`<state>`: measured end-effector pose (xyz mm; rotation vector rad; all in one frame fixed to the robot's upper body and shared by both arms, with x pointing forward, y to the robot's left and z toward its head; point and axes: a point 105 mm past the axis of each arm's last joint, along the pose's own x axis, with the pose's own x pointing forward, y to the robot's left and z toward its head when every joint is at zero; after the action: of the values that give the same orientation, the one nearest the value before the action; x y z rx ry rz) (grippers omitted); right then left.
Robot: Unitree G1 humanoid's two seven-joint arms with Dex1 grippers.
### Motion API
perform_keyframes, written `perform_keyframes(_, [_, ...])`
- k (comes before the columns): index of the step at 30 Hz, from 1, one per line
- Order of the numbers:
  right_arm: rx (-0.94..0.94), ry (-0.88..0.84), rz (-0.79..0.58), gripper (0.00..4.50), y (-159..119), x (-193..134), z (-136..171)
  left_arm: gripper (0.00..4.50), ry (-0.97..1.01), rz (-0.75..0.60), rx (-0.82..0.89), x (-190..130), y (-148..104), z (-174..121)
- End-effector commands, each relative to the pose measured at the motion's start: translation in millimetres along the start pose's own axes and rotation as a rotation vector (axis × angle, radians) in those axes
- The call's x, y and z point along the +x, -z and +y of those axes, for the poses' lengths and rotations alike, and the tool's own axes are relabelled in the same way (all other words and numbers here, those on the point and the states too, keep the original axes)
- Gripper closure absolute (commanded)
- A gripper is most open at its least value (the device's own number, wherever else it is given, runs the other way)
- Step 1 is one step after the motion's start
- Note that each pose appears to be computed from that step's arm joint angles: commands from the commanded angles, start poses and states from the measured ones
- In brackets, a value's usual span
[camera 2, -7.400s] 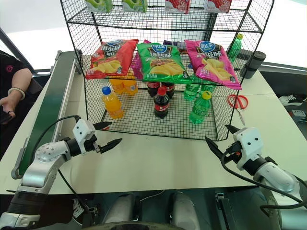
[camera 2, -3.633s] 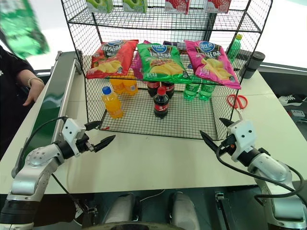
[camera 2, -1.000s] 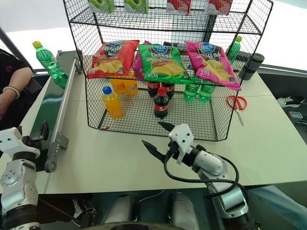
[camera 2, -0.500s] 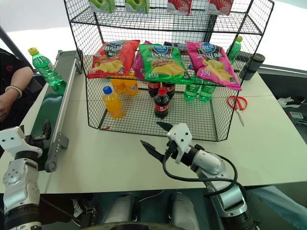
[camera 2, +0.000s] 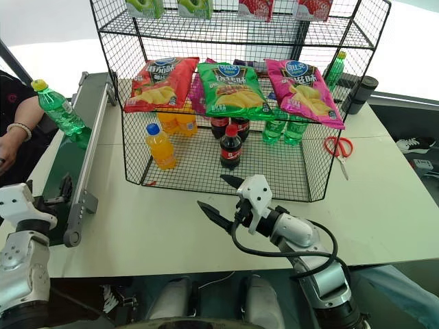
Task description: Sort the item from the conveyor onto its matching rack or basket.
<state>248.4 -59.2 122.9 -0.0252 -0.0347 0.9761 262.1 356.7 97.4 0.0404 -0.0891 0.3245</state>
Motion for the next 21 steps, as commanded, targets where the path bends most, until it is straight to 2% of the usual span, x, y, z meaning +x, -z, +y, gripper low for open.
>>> perform_keyframes(1, [-0.011, -0.019, -0.042, 0.05, -10.3, 0.5, 2.2, 0.00, -0.036, -0.044, -0.007, -2.1, -13.8, 8.7])
perform_keyframes(21, [-0.017, -0.008, -0.046, 0.05, -9.1, 0.4, -2.7, 0.00, -0.043, -0.036, -0.016, 4.0, -9.5, 14.0])
